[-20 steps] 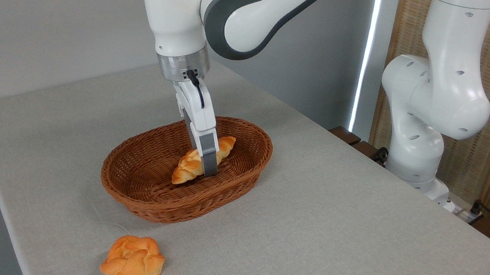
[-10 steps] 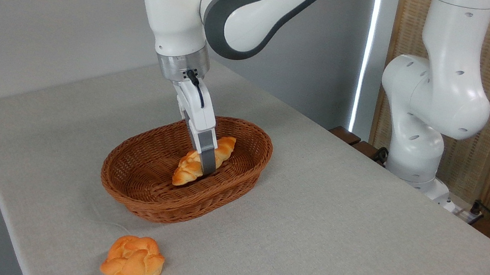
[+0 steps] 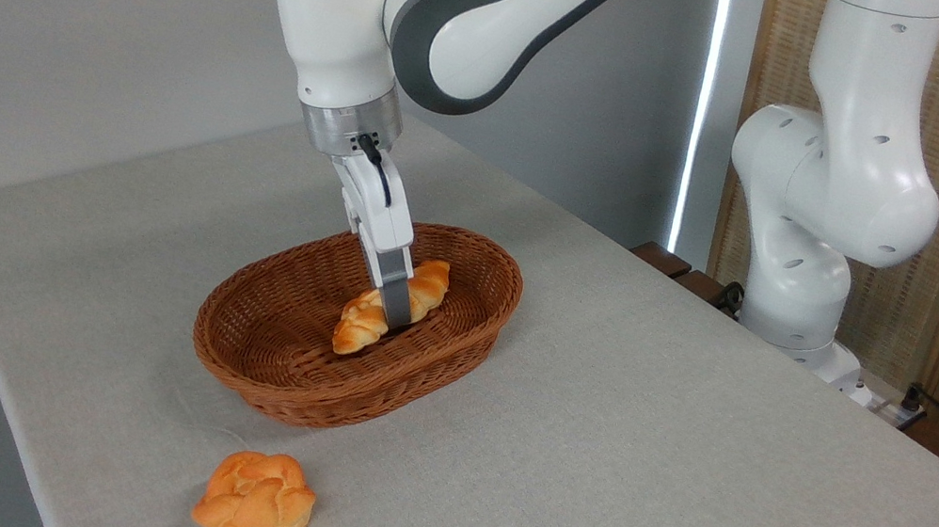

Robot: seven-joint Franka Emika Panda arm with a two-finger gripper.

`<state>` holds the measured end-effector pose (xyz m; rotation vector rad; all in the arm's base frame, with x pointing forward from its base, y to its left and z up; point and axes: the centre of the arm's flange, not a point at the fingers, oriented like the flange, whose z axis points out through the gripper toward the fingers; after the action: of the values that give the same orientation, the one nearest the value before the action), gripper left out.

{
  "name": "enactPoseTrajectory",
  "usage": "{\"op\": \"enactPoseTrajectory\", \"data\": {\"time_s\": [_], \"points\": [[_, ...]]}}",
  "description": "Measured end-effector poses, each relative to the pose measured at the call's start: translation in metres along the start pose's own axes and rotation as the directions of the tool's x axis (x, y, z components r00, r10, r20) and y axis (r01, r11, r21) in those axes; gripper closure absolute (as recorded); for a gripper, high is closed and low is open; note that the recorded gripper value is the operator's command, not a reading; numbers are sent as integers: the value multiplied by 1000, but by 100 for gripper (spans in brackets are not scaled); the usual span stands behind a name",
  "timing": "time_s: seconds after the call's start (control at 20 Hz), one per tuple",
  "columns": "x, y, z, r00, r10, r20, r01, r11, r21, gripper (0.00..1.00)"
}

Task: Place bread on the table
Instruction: 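Close the gripper on the braided roll, then lift the roll over the basket rim and move it beside the basket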

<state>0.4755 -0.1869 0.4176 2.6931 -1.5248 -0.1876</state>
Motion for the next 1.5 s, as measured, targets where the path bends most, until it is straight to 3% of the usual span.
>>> {"op": "enactPoseTrajectory", "data": {"time_s": [0.3,0.5,0.75,1.1,1.4,1.5], "points": [[0,0,-1,1000,2,1,-2,1000,4,77],[0,-3,-8,1000,15,8,-15,999,41,77],[-5,-23,-43,999,-15,-49,19,996,91,76],[-44,-71,-95,985,-108,-136,127,981,144,75],[-100,-112,-106,994,-83,-74,95,979,181,74],[-122,-128,-106,996,-62,-63,73,980,184,69]]}}
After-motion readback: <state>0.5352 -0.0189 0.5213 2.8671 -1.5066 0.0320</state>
